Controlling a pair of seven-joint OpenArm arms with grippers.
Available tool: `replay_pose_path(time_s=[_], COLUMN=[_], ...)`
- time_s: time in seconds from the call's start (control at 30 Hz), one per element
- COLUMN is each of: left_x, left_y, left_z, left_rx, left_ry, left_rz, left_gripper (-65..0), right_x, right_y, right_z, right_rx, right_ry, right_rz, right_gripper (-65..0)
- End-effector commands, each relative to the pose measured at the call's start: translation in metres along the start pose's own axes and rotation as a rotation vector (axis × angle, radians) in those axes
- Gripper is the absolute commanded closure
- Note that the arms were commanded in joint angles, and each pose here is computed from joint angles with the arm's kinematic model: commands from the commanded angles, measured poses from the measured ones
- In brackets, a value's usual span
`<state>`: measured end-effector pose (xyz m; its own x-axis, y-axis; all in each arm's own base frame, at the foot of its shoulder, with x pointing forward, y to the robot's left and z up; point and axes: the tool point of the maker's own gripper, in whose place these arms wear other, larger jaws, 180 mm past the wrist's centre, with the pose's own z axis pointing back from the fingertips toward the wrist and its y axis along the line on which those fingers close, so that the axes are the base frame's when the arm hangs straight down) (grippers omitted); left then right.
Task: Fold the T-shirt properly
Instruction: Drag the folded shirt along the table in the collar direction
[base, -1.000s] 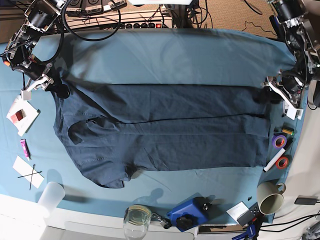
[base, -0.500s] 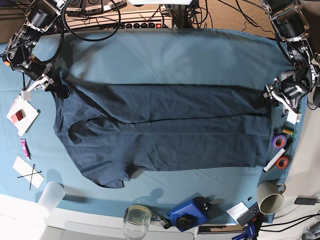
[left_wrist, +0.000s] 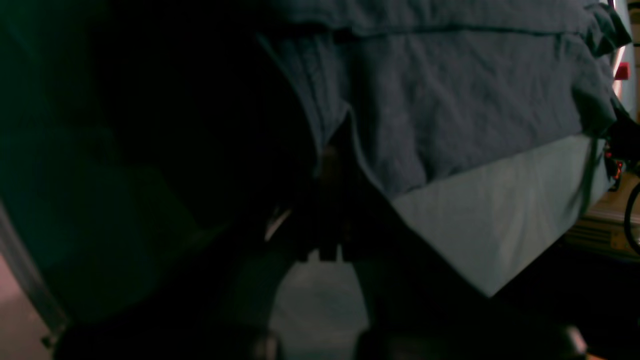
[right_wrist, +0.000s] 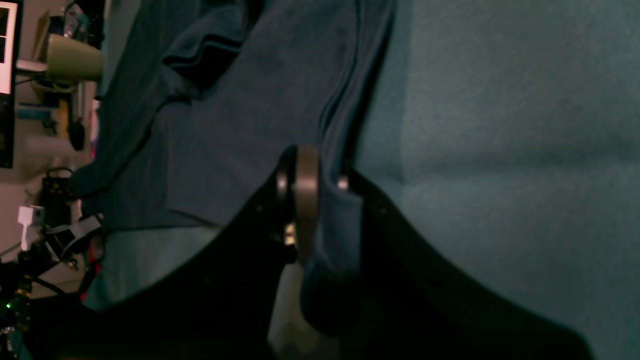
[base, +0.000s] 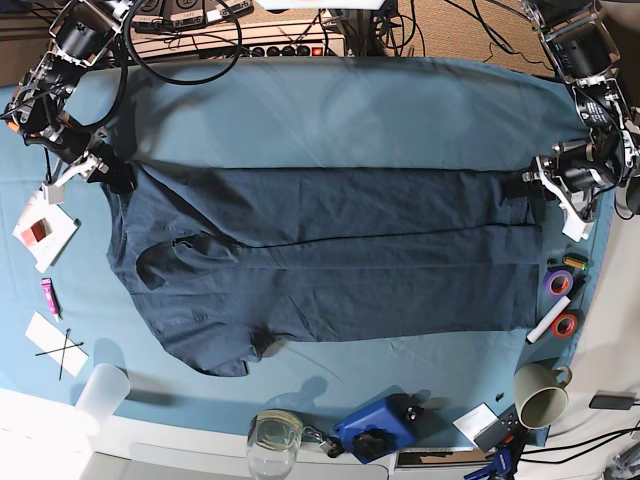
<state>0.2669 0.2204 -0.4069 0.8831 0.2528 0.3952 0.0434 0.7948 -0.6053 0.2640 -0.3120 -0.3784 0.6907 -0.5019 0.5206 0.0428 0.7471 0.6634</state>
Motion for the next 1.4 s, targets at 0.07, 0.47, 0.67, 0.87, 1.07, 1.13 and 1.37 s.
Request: replay_pose_path(time_s=[0.07,0.47,0.67,0.87,1.07,1.13,1.37], left_x=[-0.005,-0.024,-0.049,-0.073,-0.089,-0.09,-0.087], left_y=[-0.003,0.016,0.027,0.026,0.026,0.028,0.032], left_z=[0.004,0.033,0.052,0.057,0.068,0.071,0.075], left_rx=[0.006,0.082,0.1,0.072,0.04,0.048,0.062], left_ry=[0.031,0.073,0.123,0.151,0.131,0.123,0.111], left_rz=[-0.008,-0.042,-0.051,-0.013,0.017,0.027,0.029], left_gripper=[0.0,0.0,0.0,0.0,0.0,0.0,0.0], right_x=[0.024,0.017,-0.002,-0.02,-0.038,-0.039,-0.04], right_y=[0.01,0.0,-0.015,-0.018,-0.024,-0.024,-0.024], right_z=[0.012,0.055,0.074,0.087,0.096,0.097,0.098], right_rx=[0.003,-0.046,-0.09,-0.082,-0.102,-0.103,-0.104], right_ry=[-0.05,-0.074,-0.053,-0.044,-0.008,-0.006,-0.006], right_rz=[0.072,0.074,0.042,0.003,-0.021,-0.023,-0.024], right_gripper=[0.0,0.0,0.0,0.0,0.0,0.0,0.0])
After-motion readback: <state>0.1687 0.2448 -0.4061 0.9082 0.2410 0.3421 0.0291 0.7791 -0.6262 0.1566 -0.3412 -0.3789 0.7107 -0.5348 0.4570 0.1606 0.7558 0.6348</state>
